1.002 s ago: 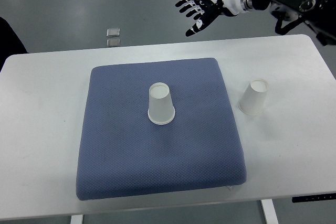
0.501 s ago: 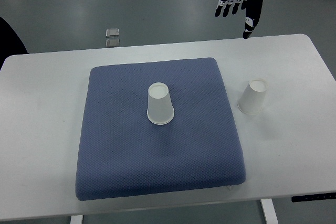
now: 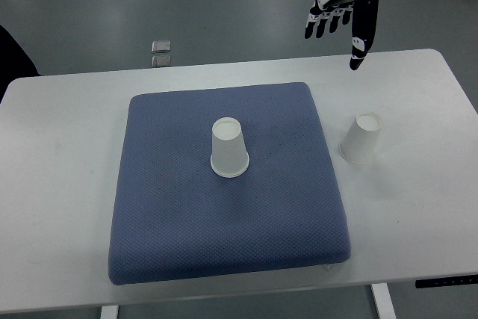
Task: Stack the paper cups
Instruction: 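Move the right hand over the white paper cup beside the pad, then lower the right hand and close its fingers around the cup's base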
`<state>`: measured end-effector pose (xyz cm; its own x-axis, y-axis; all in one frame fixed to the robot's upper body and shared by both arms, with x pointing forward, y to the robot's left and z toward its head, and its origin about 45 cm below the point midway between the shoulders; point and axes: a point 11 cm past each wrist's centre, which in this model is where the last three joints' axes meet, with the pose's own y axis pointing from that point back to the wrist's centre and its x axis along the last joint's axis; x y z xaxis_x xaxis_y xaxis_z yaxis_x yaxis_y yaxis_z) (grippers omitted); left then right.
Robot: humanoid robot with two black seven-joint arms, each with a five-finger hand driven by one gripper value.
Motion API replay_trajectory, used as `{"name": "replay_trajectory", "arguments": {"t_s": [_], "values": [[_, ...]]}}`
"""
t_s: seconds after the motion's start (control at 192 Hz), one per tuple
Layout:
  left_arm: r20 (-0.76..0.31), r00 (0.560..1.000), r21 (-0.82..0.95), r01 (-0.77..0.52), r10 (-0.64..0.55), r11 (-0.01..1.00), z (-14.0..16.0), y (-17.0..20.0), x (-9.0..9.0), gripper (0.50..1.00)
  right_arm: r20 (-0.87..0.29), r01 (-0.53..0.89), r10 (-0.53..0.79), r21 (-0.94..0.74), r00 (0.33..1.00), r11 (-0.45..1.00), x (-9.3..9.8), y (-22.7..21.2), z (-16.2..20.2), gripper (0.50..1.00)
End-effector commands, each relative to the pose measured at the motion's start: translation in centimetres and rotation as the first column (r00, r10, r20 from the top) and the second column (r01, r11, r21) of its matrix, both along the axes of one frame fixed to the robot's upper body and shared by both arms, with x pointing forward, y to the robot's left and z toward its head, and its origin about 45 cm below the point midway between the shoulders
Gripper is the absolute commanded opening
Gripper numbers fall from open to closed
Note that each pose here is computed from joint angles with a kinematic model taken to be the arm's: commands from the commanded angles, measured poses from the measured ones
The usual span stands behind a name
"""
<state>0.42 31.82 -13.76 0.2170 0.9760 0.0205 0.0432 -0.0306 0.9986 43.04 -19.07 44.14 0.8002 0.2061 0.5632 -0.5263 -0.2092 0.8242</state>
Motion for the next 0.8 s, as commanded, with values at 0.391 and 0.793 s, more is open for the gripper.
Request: {"name": "replay_trajectory", "arguments": {"t_s": [0.391, 0.793], "values": [[0.0, 1.0, -0.001, 0.0, 0.0, 1.0, 0.0, -0.1, 0.0, 1.0, 0.033, 0.161, -0.161, -0.004, 0.986, 0.987, 3.5, -5.9, -10.4, 0.913], [0.0, 1.0, -0.003, 0.0, 0.0, 1.0, 0.0, -0.1, 0.0, 1.0, 0.006, 0.266, -0.266, -0.036, 0.964, 0.963, 2.9, -9.2, -16.7, 0.909]]}}
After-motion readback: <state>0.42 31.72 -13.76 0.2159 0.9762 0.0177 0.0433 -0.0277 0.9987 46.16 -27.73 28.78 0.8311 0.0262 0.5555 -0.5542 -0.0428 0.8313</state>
